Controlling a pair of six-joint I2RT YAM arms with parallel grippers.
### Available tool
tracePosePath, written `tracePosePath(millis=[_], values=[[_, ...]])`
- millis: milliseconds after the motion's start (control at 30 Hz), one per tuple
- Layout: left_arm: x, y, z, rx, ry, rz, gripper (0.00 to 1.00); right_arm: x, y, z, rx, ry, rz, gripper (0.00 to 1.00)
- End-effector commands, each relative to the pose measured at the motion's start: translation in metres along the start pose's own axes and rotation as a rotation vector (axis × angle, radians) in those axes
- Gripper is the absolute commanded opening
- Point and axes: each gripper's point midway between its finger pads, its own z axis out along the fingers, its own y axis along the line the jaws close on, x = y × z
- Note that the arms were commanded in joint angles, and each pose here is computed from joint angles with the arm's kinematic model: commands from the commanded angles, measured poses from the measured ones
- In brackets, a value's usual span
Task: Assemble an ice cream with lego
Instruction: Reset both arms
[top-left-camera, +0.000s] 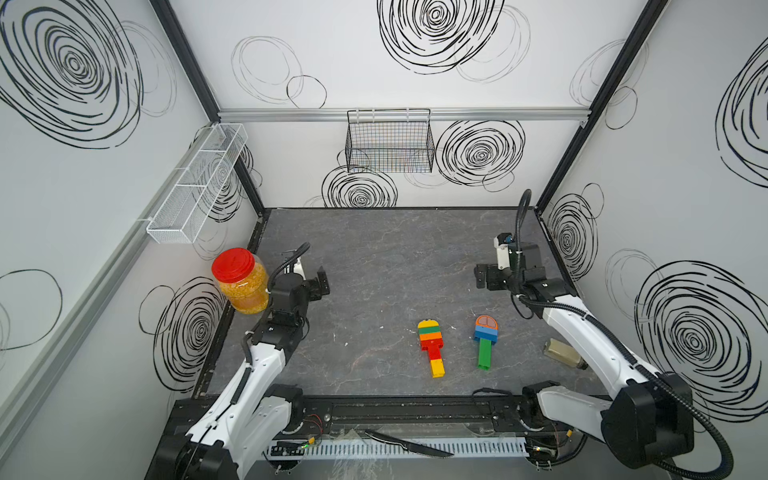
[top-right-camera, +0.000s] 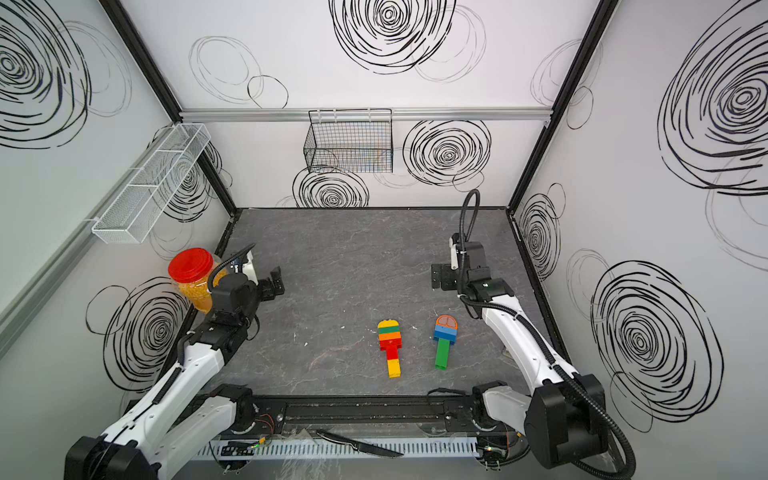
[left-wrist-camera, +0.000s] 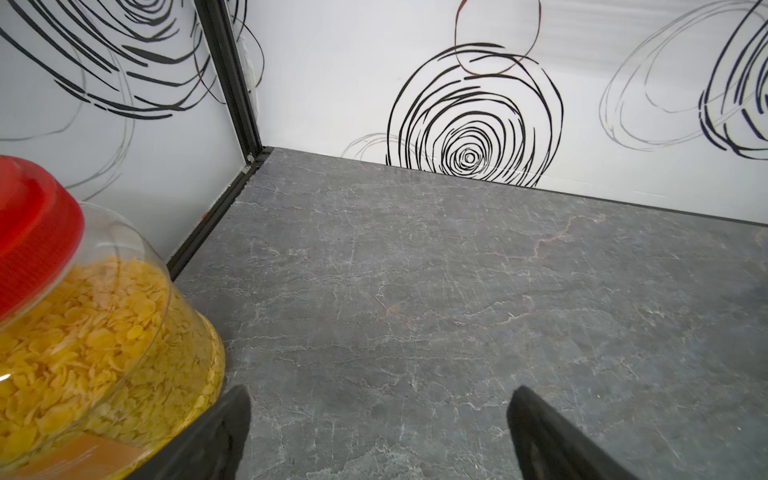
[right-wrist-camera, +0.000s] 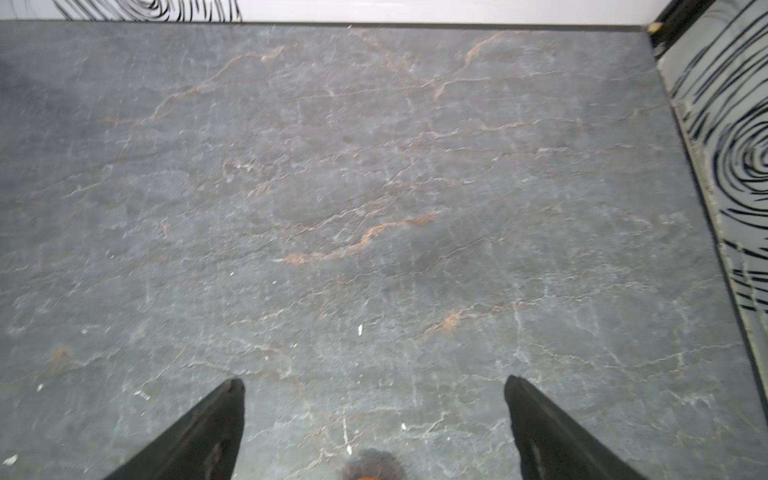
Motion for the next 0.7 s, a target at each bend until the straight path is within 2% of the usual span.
tracePosePath(millis=[0, 200, 300, 433, 667], values=[[-0.021, 0.004, 0.002, -0.018, -0.132, -0.001, 0.99, -0.019, -0.022, -0.001, 0.052, -0.153, 0.012, 1.00], [-0.006, 0.010, 0.007, -0.040, -0.165, 0.028, 0.99, 0.000, -0.049, 0.015, 0.087, -0.256, 0.038, 1.00], [0.000, 0.017, 0.011, -0.070, -0.157, 0.045, 0.99, 0.005, -0.050, 0.026, 0.077, -0.283, 0.024, 1.00], [-0.002, 0.022, 0.014, -0.083, -0.205, 0.054, 0.99, 0.013, -0.054, 0.038, 0.085, -0.307, 0.008, 1.00], [0.011, 0.021, 0.035, -0.090, -0.201, 0.094, 0.99, 0.017, -0.051, 0.046, 0.061, -0.362, -0.015, 1.00]])
